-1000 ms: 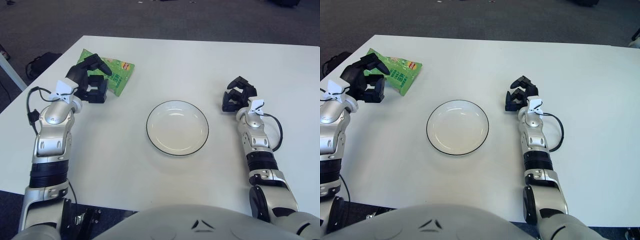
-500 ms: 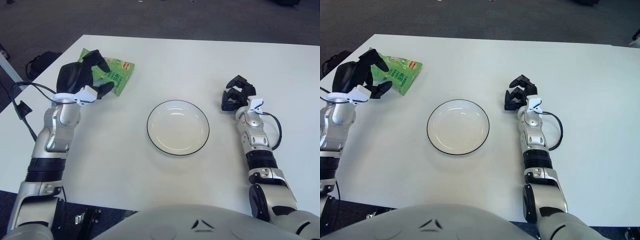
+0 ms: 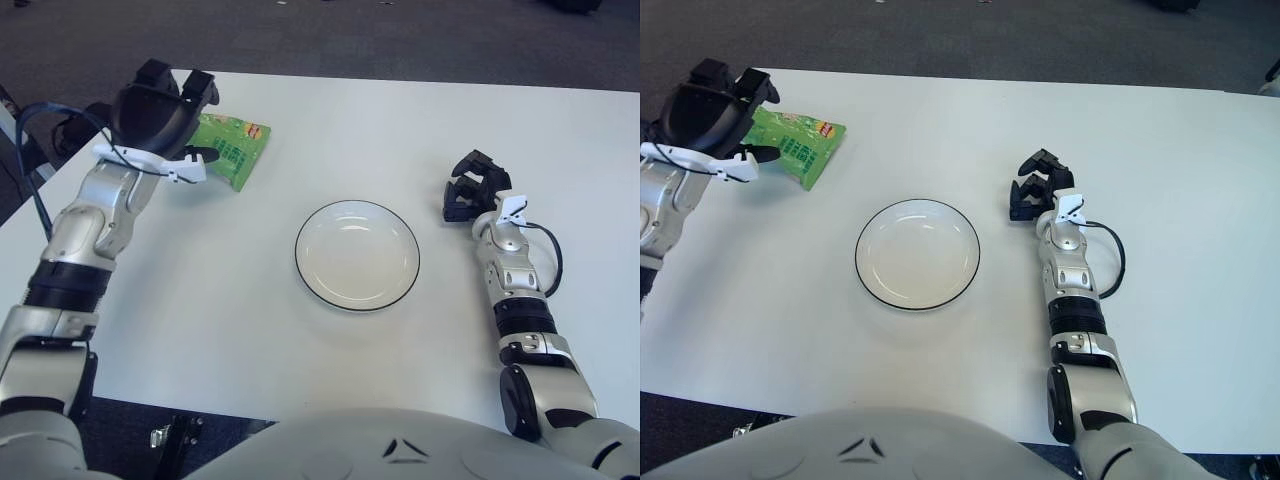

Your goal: Put the snack into the plate.

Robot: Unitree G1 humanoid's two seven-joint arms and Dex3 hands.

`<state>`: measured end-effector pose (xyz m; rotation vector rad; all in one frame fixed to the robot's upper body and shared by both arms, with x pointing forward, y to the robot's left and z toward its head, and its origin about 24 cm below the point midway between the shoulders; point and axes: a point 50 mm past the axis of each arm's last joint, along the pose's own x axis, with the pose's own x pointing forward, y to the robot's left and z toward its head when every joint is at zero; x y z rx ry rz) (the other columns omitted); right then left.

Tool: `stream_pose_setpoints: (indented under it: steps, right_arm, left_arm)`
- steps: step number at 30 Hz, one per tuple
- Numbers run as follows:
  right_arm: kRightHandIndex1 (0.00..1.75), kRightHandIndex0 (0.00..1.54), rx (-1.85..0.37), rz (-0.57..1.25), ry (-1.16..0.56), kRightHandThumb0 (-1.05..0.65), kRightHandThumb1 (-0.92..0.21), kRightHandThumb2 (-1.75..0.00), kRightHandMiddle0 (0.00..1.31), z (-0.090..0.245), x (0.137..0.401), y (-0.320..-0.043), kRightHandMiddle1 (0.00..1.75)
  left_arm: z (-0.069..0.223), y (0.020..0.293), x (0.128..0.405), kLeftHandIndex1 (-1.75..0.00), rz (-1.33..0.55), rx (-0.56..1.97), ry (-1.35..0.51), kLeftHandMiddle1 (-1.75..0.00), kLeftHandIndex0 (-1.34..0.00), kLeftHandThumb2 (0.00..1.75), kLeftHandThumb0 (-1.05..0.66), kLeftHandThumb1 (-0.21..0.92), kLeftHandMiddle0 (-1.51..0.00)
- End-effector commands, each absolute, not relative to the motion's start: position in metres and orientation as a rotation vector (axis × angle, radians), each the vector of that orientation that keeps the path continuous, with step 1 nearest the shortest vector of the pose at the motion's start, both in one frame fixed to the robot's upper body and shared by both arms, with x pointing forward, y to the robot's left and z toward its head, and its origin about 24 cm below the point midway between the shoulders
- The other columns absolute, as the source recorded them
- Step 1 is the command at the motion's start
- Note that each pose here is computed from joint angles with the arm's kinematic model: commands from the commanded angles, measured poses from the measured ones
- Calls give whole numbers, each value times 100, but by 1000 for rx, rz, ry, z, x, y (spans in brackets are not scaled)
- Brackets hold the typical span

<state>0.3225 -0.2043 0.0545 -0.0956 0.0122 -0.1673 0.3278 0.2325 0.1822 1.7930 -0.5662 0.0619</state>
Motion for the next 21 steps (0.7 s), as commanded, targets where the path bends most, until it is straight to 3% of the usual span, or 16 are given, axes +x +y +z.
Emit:
stream_pose_setpoints:
  steps: [1, 2, 4, 10, 16, 21]
  right_arm:
    - [175, 89, -125, -147, 186, -1, 6, -175, 67, 17, 307, -204, 175]
    - [175, 89, -129, -146, 187, -1, 6, -175, 67, 17, 307, -204, 175]
    - [175, 89, -134, -145, 190, -1, 6, -175, 67, 17, 307, -205, 175]
    - [175, 89, -137, -142, 200, -1, 6, -175, 67, 16, 308, -205, 175]
    - [175, 89, -141, -137, 209, -1, 6, -175, 66, 16, 308, -205, 175]
    - [175, 89, -149, -129, 211, -1, 6, -175, 67, 15, 307, -204, 174]
  left_arm:
    - [178, 235, 342, -97, 0, 1896, -538, -73, 0, 98, -62, 32, -1]
    - [174, 237, 351, -94, -21, 1942, -520, -69, 0, 97, -63, 32, -1]
    - [168, 242, 361, -74, -49, 2009, -495, -43, 0, 87, -74, 40, 0]
    - [167, 248, 373, -40, -114, 2104, -485, -8, 0, 71, -89, 51, 0]
    - [172, 245, 378, -12, -219, 2146, -507, -1, 0, 59, -99, 60, 0]
    - [168, 242, 383, -2, -351, 2165, -456, 0, 0, 48, -103, 66, 0]
